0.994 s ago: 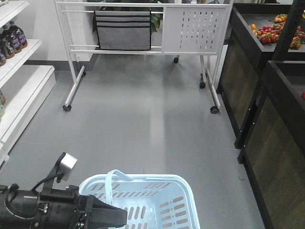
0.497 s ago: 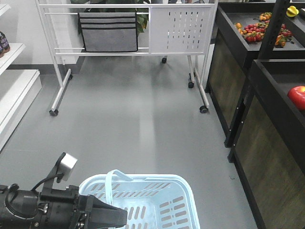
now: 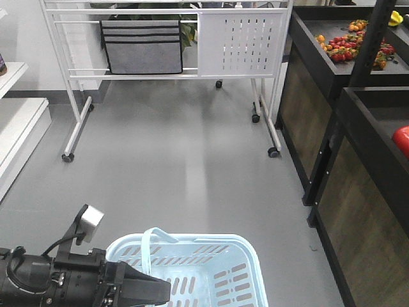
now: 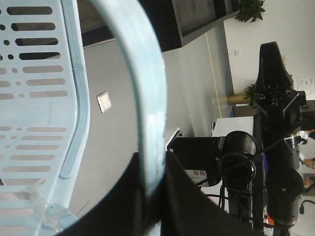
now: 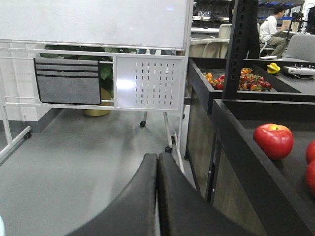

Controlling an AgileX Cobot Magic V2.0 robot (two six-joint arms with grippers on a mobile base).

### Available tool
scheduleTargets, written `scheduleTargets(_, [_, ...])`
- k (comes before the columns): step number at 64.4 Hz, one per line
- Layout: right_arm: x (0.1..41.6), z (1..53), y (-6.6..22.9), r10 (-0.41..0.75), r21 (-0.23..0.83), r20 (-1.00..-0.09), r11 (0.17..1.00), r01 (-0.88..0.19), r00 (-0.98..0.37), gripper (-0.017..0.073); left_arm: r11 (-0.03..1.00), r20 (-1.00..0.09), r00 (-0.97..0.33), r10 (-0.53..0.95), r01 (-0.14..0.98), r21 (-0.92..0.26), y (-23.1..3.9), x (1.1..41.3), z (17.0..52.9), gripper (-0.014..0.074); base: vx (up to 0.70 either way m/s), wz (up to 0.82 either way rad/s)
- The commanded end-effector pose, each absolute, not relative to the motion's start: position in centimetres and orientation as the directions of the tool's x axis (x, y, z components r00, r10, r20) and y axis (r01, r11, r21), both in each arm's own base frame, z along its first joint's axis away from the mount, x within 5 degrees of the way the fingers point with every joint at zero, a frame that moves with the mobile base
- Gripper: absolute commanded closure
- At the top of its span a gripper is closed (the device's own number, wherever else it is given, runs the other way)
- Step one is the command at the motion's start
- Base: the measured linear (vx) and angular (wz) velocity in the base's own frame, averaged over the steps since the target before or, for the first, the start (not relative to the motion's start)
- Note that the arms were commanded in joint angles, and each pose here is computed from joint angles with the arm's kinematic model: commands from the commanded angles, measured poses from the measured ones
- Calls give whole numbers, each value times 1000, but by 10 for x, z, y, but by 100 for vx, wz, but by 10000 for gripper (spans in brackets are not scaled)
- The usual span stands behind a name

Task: Place coke in basket with both arms
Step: 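Drive past the whiteboard stand carrying the basket in the left gripper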

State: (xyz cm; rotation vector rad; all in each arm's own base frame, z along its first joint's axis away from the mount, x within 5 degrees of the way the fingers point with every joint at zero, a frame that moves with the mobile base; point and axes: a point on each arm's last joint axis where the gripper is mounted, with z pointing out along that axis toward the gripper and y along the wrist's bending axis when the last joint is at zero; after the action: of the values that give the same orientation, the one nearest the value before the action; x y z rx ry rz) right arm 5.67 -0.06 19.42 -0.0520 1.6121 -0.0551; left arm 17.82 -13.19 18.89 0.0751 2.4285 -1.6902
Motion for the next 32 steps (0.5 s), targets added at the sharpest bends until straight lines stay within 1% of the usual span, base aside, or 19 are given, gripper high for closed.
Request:
scheduleTargets(1, [56, 199, 0, -79, -78, -996, 997, 4, 35, 569, 237, -205, -974, -96, 177, -955, -136, 179, 209, 600, 16, 7])
scheduleTargets(32, [56, 199, 0, -79, -78, -996, 997, 4, 35, 569, 237, -205, -974, -96, 177, -955, -136, 179, 209, 600, 20, 5])
